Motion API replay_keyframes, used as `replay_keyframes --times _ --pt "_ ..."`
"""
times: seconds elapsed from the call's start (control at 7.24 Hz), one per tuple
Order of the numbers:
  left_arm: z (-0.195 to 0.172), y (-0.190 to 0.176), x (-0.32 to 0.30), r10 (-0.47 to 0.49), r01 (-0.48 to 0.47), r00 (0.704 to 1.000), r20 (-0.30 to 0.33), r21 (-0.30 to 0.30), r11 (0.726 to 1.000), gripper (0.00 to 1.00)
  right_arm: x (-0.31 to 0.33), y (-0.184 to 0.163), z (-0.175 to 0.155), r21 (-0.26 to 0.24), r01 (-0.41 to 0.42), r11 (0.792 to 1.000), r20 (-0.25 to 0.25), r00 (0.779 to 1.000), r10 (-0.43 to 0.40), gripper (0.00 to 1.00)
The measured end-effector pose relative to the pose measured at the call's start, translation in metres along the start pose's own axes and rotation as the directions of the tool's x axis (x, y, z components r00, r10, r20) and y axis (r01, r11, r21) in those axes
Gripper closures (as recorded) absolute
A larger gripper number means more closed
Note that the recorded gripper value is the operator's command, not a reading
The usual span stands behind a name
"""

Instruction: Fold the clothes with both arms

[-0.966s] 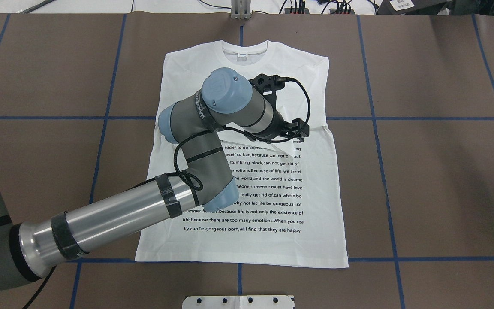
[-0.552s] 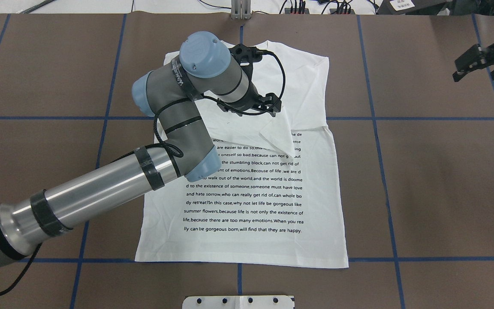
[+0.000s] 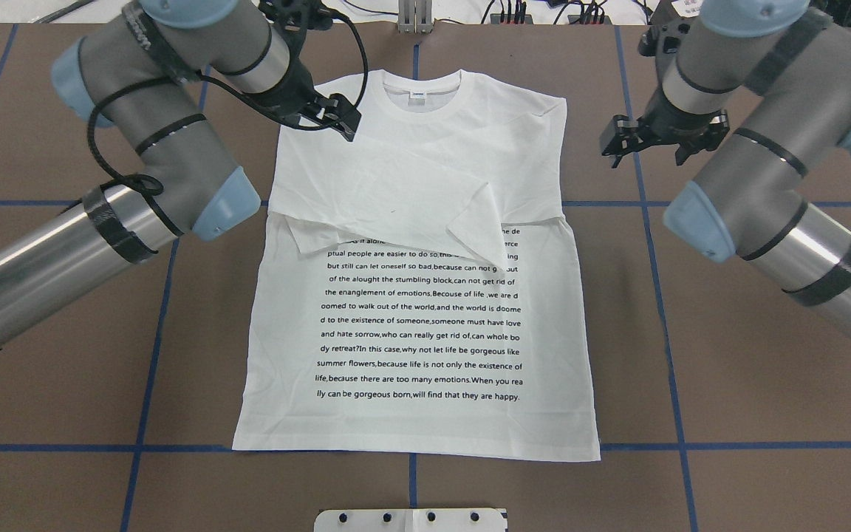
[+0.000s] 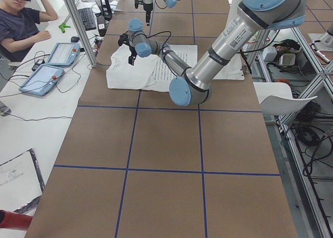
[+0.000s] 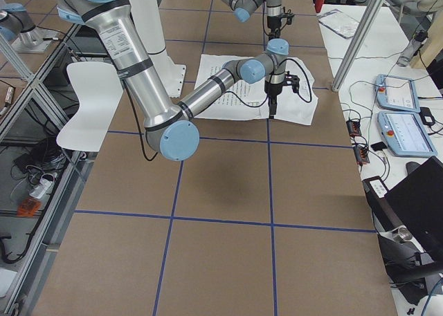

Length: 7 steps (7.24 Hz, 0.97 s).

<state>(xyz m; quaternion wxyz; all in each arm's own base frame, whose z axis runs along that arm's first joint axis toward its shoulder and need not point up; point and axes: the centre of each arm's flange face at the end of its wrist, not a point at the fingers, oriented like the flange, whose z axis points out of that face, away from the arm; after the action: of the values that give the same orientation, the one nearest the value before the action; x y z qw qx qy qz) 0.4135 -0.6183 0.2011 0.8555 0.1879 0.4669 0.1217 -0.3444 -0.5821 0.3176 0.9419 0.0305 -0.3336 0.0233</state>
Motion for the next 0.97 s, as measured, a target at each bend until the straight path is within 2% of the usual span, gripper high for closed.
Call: replay_keyframes --times 0.14,0.55,0.83,0.97 --pt "-0.030 0.007 -0.019 0.049 -0.049 0.999 0.009 0.018 0.999 0.00 -0.043 -0.004 0.012 -0.004 -0.017 1.000 0.001 1.000 0.017 0.00" --pt "-0.087 0.048 -0.024 0.115 -0.113 0.993 -0.027 0.068 0.991 0.00 -0.136 -0.022 0.063 0.086 -0.084 0.993 0.034 0.996 0.081 0.00" --pt "-0.106 0.060 -0.017 0.122 -0.119 0.992 -0.036 0.081 0.990 0.00 -0.172 -0.039 0.074 0.124 -0.113 0.986 0.015 0.994 0.112 0.00" --pt "-0.110 0.061 -0.015 0.122 -0.118 0.992 -0.038 0.084 0.989 0.00 -0.183 -0.035 0.081 0.140 -0.115 0.983 0.000 0.993 0.116 0.00"
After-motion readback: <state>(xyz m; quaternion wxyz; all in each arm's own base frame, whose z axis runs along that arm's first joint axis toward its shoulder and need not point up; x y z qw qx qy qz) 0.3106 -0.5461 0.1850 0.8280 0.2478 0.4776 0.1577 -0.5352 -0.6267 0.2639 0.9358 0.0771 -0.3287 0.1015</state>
